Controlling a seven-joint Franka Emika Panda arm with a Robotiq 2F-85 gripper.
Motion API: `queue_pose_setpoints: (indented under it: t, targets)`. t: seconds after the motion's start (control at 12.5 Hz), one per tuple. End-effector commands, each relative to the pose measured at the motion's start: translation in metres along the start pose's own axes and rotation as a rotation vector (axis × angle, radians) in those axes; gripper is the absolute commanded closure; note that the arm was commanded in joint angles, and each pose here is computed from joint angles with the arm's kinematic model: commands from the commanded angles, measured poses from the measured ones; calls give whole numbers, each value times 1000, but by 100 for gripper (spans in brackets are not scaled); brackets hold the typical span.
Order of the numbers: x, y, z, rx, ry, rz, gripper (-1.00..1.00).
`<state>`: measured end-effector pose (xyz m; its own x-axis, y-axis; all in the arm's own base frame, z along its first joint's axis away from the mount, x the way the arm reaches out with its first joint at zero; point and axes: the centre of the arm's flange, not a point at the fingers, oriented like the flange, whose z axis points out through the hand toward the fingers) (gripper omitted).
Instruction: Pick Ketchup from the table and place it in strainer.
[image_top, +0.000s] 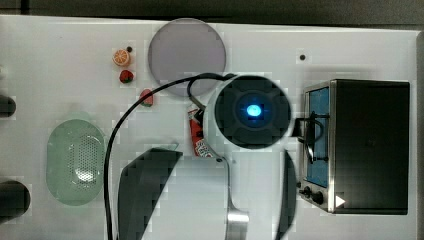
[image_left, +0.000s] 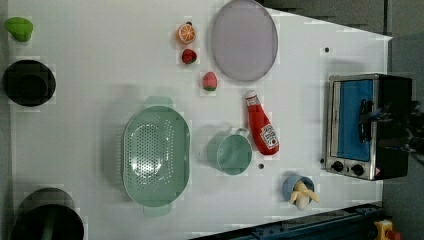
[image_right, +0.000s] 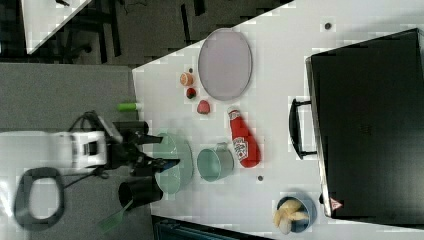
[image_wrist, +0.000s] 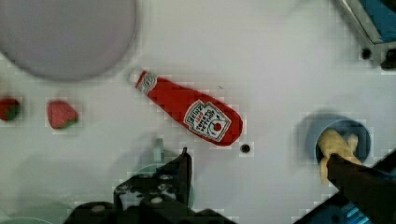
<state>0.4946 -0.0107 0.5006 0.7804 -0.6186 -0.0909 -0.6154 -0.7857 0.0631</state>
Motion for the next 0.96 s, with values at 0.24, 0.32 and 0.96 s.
queue_pose_setpoints:
  t: [0.24,0.32,0.96]
  targets:
    - [-17,-30,96,-14,-23,-511,-100]
    - [-17,-32,109,-3,0,-601,-100]
    - [-12,-35,239,24,7,-850,-100]
